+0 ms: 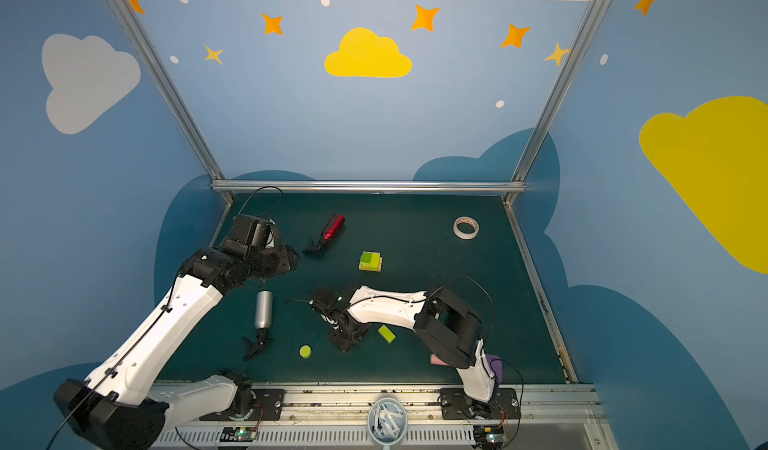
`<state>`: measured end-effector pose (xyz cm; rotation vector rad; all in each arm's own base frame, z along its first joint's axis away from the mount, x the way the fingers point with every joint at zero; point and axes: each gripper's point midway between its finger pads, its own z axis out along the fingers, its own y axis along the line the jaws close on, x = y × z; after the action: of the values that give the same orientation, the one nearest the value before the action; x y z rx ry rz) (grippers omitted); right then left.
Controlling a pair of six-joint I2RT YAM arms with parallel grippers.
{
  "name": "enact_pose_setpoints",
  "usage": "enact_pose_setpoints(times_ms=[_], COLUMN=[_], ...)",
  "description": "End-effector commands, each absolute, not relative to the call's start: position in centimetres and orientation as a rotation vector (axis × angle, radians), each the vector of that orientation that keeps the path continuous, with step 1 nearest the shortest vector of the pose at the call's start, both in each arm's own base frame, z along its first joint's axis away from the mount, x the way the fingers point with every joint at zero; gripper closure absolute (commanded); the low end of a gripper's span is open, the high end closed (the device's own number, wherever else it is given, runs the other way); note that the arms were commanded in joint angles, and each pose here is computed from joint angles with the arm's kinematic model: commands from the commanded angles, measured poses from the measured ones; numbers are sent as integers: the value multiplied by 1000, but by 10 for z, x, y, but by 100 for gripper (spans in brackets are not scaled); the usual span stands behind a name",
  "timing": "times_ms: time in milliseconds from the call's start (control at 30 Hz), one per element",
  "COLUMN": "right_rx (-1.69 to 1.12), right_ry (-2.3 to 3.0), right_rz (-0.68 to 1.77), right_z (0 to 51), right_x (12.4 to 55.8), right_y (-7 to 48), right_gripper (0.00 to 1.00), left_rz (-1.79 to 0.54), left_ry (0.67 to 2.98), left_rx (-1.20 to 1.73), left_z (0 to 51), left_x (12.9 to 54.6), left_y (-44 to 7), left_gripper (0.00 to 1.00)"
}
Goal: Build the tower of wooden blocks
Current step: 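Lower the right gripper around a small lime-green cube and close it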
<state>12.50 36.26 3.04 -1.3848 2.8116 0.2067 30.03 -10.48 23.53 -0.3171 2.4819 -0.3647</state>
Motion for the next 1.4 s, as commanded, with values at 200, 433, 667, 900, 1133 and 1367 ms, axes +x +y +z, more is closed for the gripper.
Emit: enact_pose_setpoints(times_ms=[200, 433, 667, 900, 1133, 1367], right_rx=[-1385, -1384, -1386, -1364, -1351, -1350], right_ry=[2820, 2822, 2824, 2816, 2818, 2824], right_rz=[189, 161, 138, 138, 144, 140], right_z=[25, 23, 21, 26, 29, 27], right_x=[121, 120, 119, 122, 122, 121], right_y=[366, 364, 363, 364, 365, 363], right_gripper=[62, 63, 64, 64, 61, 67], left_rz=[-358, -362, -363, -370, -373, -379], left_ry=[2481, 2485, 2485, 2482, 2484, 2487], left_rx=[-316, -315, -318, -315, -316, -315], left_z=[234, 233, 232, 233, 233, 232], left_x=[305, 307, 306, 306, 305, 306], left_y=[-105, -106, -106, -107, -107, -108], left_gripper=[43, 43, 43, 43, 43, 43])
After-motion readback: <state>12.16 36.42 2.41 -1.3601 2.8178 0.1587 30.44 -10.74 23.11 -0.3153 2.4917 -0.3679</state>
